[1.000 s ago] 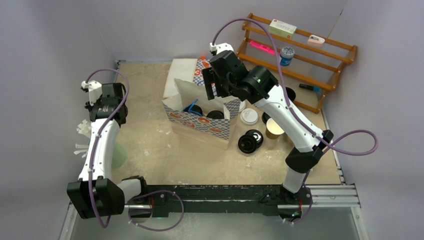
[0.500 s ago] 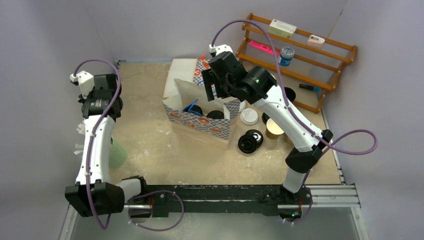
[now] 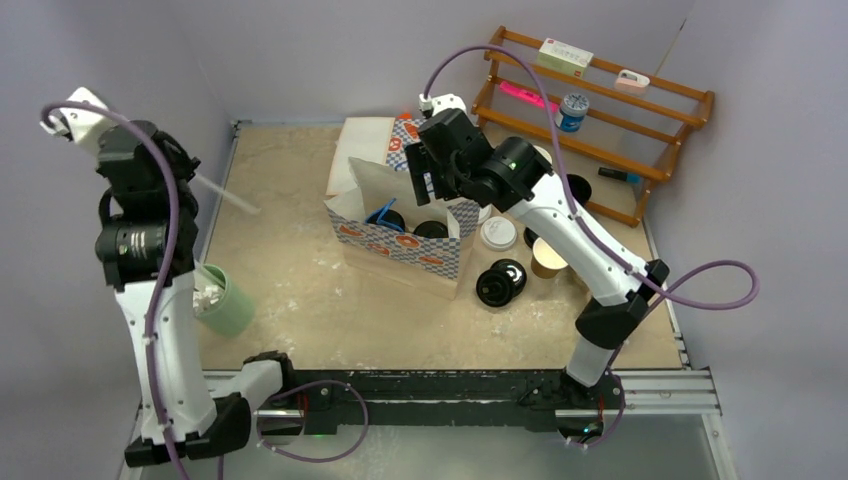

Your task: Pack the takeout coffee

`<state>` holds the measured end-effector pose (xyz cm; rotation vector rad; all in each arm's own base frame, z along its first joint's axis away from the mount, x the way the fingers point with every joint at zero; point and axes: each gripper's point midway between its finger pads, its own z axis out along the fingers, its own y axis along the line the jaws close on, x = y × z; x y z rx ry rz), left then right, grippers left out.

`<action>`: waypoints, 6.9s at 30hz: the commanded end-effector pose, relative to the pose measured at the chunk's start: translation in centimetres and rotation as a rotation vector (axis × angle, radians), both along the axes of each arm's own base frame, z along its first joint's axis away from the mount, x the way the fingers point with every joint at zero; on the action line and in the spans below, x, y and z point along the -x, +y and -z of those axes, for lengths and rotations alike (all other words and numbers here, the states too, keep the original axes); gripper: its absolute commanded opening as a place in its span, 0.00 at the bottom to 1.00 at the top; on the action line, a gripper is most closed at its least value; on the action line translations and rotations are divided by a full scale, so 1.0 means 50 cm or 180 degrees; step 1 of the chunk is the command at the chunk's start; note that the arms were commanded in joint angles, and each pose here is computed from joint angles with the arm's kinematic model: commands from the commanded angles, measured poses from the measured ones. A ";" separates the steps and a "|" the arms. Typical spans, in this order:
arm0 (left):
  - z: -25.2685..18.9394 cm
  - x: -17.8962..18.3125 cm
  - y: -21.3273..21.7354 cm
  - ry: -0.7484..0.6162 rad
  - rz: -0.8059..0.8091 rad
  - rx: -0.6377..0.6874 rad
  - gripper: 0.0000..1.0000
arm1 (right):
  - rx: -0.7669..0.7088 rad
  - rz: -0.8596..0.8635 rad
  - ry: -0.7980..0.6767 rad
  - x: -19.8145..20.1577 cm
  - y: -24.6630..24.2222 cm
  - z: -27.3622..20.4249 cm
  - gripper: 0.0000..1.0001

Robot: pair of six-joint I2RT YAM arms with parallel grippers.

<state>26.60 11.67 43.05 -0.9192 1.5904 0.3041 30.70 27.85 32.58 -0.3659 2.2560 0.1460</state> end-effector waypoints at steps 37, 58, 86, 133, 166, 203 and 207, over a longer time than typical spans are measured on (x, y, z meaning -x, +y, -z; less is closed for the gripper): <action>-0.144 -0.115 -0.493 -0.1719 0.3530 0.1768 0.00 | -0.0720 0.0791 -0.1326 0.044 -0.199 -0.227 0.85; 0.076 -0.104 -0.548 0.0200 0.2905 0.0499 0.69 | -0.0466 0.0720 -0.0583 0.061 -0.160 -0.100 0.92; 0.258 -0.104 -0.566 0.1285 0.3937 -0.0917 0.57 | -0.0376 0.0633 0.0860 0.101 -0.058 0.109 0.20; 0.049 -0.103 -0.462 0.0087 0.2828 -0.0773 0.77 | -0.0306 0.1077 -0.0877 0.009 -0.268 -0.081 0.85; 0.476 -0.150 -0.216 0.0743 0.1609 -0.0542 0.86 | -0.0621 0.2231 -0.1252 -0.032 -0.543 0.244 0.82; 0.671 -0.252 -0.171 0.0363 0.1657 -0.1256 0.89 | -0.0411 0.1470 -0.2038 -0.140 -0.565 0.418 0.98; 0.680 -0.248 -0.181 0.0281 0.1748 -0.1286 0.89 | -0.0382 0.1344 -0.2073 -0.139 -0.556 0.429 0.98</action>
